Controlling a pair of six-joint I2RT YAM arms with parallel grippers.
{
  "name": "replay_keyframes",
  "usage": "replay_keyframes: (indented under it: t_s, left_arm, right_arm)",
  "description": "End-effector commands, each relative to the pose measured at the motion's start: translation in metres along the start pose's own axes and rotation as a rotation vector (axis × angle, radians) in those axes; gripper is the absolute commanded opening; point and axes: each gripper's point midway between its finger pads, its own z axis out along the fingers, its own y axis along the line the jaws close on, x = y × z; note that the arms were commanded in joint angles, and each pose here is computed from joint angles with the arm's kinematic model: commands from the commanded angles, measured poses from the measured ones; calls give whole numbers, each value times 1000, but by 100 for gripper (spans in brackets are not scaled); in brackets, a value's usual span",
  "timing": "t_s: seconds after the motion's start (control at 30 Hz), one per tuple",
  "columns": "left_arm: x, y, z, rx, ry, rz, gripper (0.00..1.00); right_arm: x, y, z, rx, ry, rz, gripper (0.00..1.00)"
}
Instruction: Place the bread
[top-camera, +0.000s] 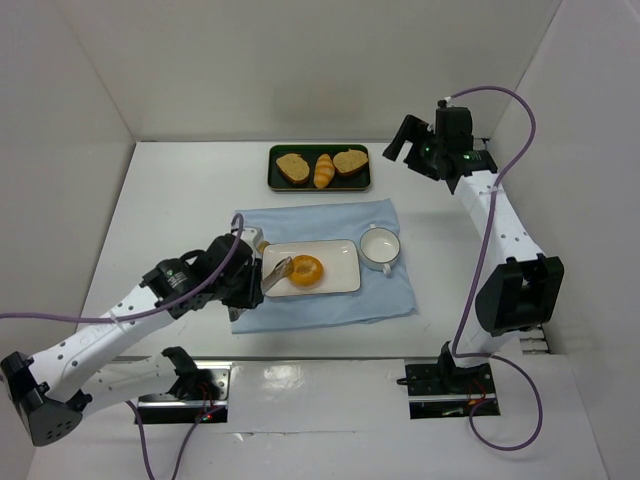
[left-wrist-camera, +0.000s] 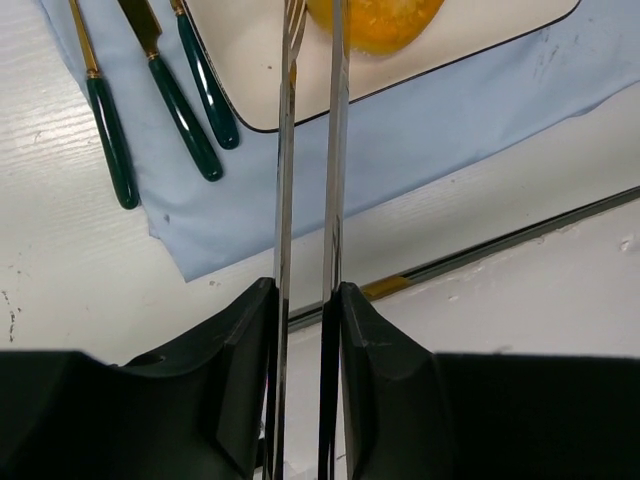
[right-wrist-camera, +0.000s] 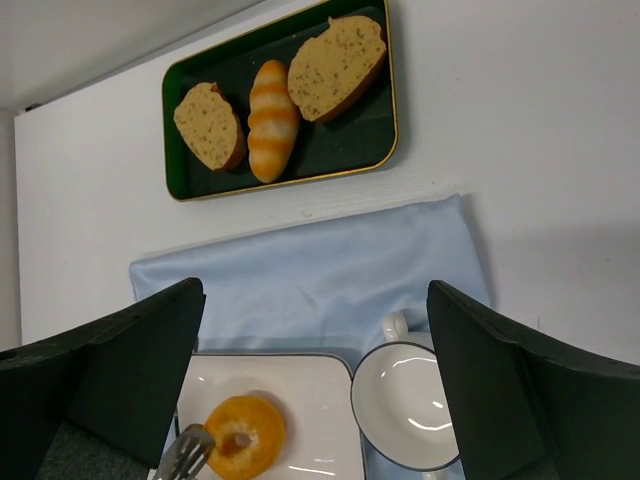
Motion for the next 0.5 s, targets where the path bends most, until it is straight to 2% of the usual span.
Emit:
replay_keyframes:
  t_s: [0.0,0.23,0.47]
  left_arm:
    - [-19,-7,-24,24,-72,-26,42]
    - [-23,-6,-39,41,-117,-43,46]
    - [-4,1,-27,21,-52,-34,47]
  right_arm:
    - [-16,13,-15,-55,-58,10,99]
    - [-9,12,-10,-62,-33,12,99]
    - [-10,13,-16,-67,-41,11,99]
